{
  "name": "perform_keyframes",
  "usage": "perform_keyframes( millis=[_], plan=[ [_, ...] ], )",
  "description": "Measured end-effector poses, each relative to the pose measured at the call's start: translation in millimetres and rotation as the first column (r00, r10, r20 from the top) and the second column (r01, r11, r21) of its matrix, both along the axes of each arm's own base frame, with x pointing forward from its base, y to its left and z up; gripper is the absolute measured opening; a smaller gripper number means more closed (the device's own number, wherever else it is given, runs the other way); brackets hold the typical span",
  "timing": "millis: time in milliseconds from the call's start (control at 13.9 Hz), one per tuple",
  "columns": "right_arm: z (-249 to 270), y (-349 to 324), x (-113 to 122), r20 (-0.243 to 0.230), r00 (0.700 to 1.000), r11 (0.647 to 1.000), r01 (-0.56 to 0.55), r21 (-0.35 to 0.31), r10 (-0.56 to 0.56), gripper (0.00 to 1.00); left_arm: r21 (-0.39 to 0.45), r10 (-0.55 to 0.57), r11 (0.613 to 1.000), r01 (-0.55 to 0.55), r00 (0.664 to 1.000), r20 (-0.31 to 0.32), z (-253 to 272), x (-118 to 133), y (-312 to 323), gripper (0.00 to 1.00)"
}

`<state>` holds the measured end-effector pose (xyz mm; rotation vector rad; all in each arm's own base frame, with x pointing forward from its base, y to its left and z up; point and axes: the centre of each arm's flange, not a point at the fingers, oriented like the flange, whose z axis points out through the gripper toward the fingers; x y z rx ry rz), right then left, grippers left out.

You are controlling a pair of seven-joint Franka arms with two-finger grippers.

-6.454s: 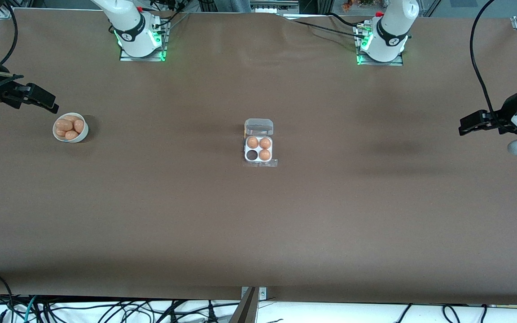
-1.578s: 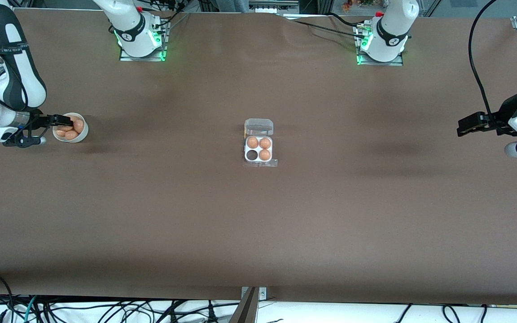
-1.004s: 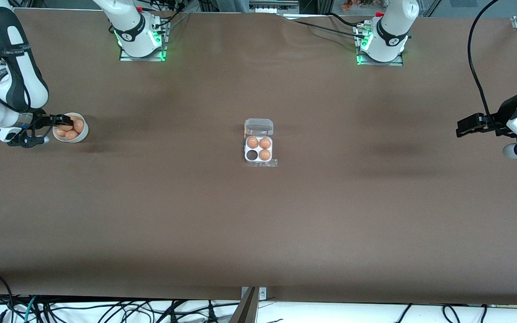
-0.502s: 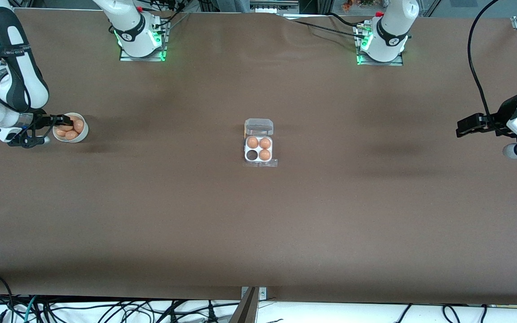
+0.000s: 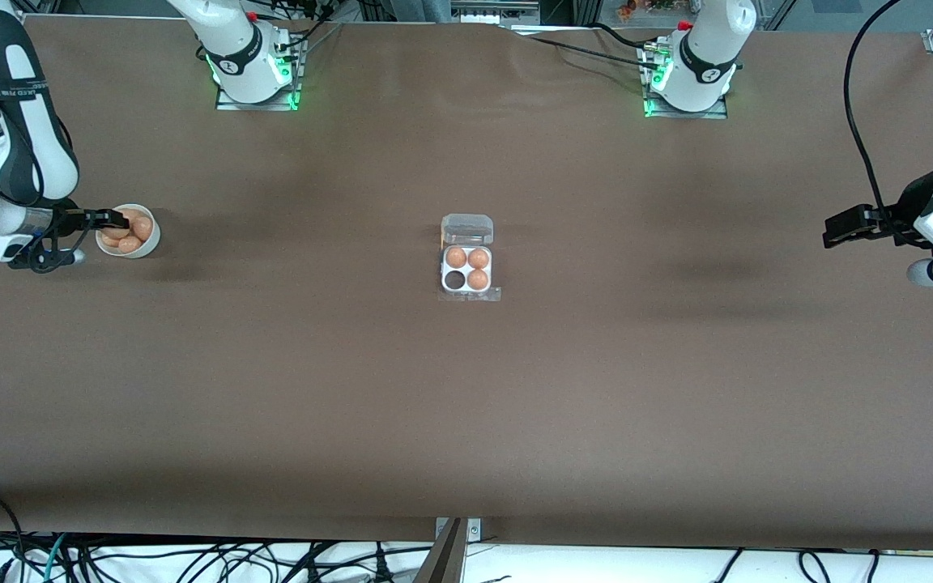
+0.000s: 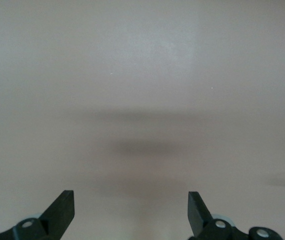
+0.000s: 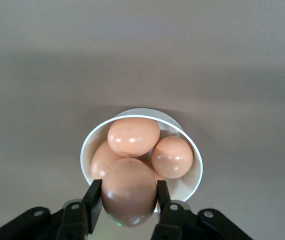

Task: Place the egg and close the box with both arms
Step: 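Grasp one brown egg from the bowl with the right gripper, then carry the egg with the right gripper over the egg box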

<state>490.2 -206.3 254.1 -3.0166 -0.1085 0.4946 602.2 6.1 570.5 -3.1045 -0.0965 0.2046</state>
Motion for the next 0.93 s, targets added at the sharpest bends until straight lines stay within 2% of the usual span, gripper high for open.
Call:
perform_keyframes(
  millis=[287,430,574,717,932],
  plan=[
    [51.6,29.9,39.5,-0.021,1.000,1.000,0.006,-0.012,-0.007,0.48,0.000,0.000,1.000,0.000,1.000,0.000,0.0,0.0,0.0,1.00],
    [80.5,73.1,64.4,-0.025,0.999,0.999,0.021,-0.041,-0.023,0.48,0.000,0.000,1.000,0.000,1.000,0.000,0.0,0.0,0.0,1.00],
    [96.9,135.3,84.0,-0.007,1.000,0.996,0.030,-0.084,-0.030,0.48,0.000,0.000,1.000,0.000,1.000,0.000,0.0,0.0,0.0,1.00],
    [105.4,200.2,93.8,0.016,0.999,0.993,0.037,-0.111,-0.036,0.48,0.000,0.001,1.000,-0.001,1.000,0.000,0.0,0.0,0.4,1.00],
    [109.4,289.3,97.9,0.034,0.996,0.991,0.087,-0.100,-0.084,0.48,0.000,0.001,1.000,-0.001,1.000,0.000,-0.1,0.0,0.8,1.00]
  ],
)
